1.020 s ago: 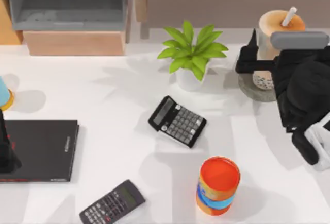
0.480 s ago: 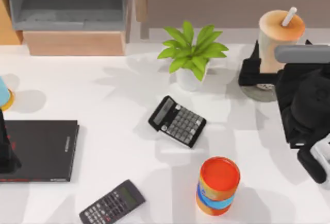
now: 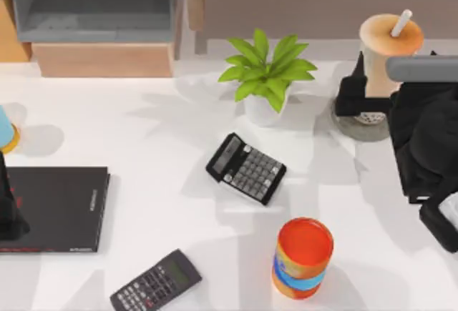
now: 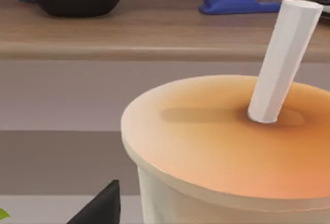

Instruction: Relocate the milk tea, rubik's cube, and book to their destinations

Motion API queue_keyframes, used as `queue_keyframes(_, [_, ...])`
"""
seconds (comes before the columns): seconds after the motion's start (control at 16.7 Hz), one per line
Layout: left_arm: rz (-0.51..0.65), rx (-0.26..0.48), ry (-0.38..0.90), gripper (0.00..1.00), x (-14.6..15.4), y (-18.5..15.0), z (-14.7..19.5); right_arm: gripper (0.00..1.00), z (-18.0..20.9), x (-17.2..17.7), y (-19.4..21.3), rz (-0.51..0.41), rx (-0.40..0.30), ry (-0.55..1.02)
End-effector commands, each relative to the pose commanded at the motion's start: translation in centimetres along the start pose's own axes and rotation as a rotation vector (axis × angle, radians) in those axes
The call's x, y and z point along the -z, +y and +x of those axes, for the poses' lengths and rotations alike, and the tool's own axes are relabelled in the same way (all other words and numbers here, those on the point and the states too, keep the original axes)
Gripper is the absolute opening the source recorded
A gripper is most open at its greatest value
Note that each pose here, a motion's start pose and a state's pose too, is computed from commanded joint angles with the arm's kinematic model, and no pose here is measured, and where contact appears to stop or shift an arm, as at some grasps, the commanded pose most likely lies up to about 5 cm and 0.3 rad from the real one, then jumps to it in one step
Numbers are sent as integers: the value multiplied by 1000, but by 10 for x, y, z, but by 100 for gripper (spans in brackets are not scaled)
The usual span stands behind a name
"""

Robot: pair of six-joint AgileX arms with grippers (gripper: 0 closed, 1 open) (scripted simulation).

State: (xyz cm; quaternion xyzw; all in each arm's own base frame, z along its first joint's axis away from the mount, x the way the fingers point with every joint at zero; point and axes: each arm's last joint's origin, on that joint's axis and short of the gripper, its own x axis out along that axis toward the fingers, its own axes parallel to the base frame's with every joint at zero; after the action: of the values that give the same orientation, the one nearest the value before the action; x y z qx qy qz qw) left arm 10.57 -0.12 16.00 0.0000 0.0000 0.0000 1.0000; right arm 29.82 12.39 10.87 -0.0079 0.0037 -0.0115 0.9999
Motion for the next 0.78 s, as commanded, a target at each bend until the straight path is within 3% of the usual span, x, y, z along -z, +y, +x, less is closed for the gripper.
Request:
queue_keyframes(0.3, [0, 0, 0, 100, 0, 0, 0, 100, -11, -33, 0, 12, -3, -24])
queue_keyframes(0.78, [0, 0, 0, 100, 0, 0, 0, 100, -10, -43, -1, -1, -7, -27])
